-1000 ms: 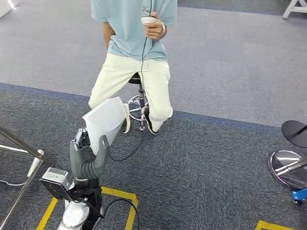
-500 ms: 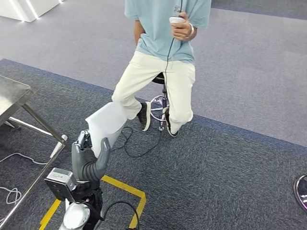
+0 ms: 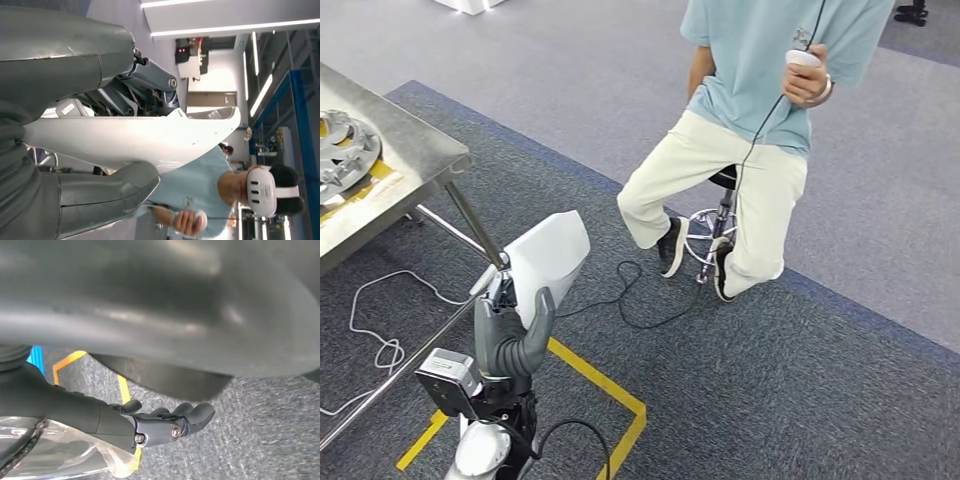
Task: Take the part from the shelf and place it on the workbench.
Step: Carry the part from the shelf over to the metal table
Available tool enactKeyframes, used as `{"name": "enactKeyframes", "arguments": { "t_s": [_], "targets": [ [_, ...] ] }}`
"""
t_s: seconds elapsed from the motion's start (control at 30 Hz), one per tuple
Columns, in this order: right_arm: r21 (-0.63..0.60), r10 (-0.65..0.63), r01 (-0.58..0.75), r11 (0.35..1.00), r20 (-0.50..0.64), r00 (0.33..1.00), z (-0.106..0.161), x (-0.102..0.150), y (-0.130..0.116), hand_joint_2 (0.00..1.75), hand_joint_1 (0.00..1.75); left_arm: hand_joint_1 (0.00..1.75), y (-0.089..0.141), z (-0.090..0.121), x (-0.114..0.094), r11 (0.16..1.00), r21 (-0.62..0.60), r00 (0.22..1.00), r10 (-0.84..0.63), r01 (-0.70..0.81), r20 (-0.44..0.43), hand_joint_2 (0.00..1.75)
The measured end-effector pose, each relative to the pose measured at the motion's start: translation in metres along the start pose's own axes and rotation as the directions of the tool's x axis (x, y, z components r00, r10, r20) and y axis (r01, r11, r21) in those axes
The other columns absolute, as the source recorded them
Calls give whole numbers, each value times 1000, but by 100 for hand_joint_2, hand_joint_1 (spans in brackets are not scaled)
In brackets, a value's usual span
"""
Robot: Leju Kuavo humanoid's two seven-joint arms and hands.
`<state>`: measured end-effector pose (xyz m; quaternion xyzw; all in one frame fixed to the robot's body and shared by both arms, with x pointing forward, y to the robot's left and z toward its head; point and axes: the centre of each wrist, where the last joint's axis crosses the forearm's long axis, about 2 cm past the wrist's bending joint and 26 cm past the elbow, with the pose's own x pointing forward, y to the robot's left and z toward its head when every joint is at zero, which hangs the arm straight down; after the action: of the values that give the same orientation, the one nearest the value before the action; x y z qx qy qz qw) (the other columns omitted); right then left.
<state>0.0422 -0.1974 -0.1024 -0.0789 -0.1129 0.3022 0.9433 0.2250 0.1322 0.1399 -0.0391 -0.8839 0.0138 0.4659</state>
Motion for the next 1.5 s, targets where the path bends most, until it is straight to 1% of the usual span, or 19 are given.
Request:
{"name": "enactKeyframes", "arguments": {
  "t_s": [0.13, 0.33, 0.83, 1.5],
  "targets": [
    [23, -1, 0, 1000, 38, 999, 0, 1, 1, 0, 0, 175, -1, 0, 0, 1000, -4, 1000, 5, -5, 3, 175],
    [41, -3, 1, 999, 55, 998, 1, 3, 3, 0, 0, 175, 0, -1, 0, 1000, 0, 1000, 14, -14, 13, 175],
    [40, -4, 1, 999, 70, 998, 1, 6, 3, 0, 0, 175, 0, -1, 0, 1000, -5, 1000, 17, -17, 16, 175],
    [48, -4, 1, 999, 67, 998, 2, 3, 6, 0, 0, 175, 1, -1, 0, 1000, -7, 1000, 21, -21, 14, 175]
  ]
}}
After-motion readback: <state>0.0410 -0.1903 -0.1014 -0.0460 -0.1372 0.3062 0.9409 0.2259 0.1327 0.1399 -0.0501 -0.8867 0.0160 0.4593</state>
